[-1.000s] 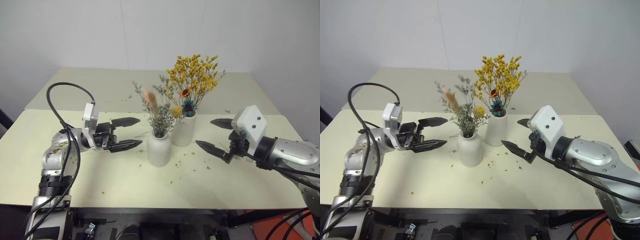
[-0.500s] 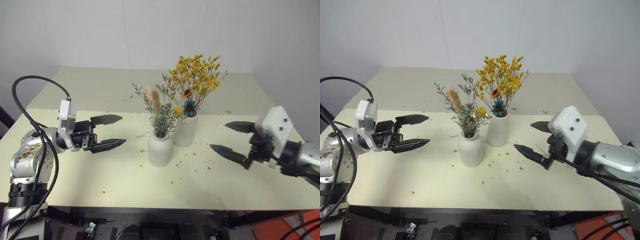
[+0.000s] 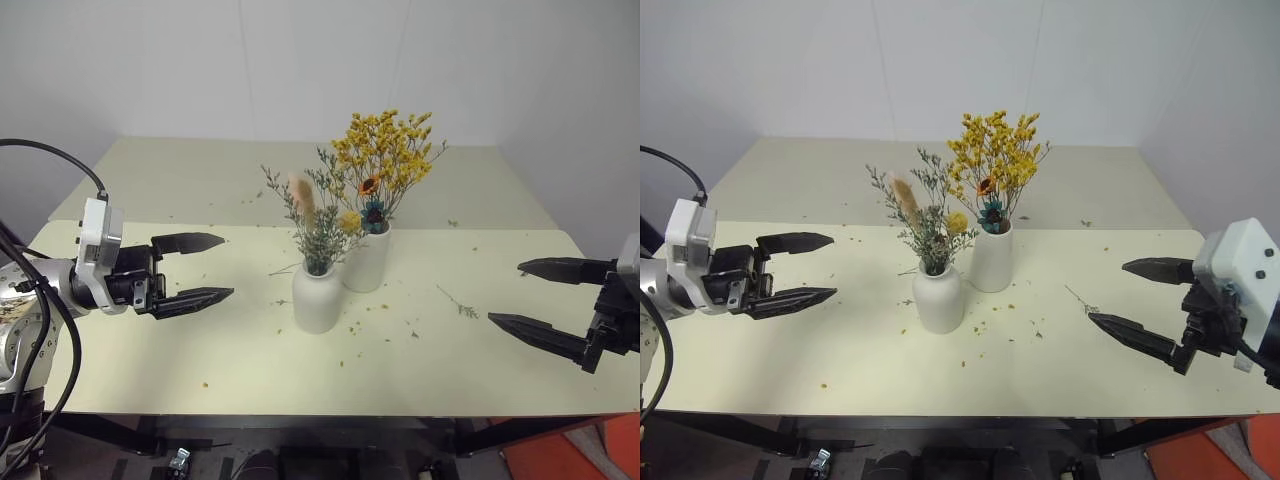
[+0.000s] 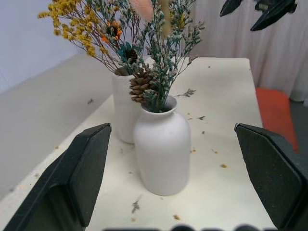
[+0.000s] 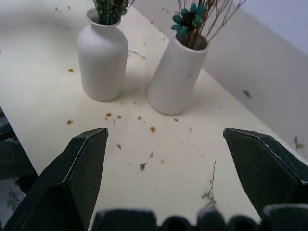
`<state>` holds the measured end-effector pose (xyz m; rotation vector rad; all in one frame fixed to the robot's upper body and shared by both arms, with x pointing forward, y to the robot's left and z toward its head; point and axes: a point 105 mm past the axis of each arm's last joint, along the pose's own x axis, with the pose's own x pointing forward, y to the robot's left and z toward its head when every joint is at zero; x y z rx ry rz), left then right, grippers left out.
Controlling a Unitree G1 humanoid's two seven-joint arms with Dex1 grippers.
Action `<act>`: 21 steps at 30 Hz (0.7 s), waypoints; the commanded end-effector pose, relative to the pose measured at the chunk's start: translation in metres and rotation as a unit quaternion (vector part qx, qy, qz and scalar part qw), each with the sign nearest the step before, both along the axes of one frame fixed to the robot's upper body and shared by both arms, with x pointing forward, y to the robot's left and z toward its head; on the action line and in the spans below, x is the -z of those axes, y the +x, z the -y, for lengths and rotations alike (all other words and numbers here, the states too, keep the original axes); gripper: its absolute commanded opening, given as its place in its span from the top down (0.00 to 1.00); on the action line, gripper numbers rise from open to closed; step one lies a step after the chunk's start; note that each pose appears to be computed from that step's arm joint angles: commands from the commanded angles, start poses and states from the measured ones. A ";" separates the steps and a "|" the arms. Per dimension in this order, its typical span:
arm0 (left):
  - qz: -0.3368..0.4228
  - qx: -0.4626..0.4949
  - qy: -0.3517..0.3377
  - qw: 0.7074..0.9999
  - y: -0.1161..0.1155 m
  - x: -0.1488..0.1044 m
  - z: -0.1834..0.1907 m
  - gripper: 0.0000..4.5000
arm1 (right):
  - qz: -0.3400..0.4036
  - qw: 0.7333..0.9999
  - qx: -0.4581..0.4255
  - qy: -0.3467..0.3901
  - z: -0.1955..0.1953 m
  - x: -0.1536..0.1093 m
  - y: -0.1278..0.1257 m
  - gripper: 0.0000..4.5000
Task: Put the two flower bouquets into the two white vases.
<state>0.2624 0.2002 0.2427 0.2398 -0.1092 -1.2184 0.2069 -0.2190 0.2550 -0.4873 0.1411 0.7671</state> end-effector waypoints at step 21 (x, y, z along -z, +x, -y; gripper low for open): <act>0.048 -0.009 -0.040 0.998 -0.004 -0.023 0.011 0.00 | 0.039 0.998 -0.044 -0.003 -0.006 -0.007 -0.009 0.00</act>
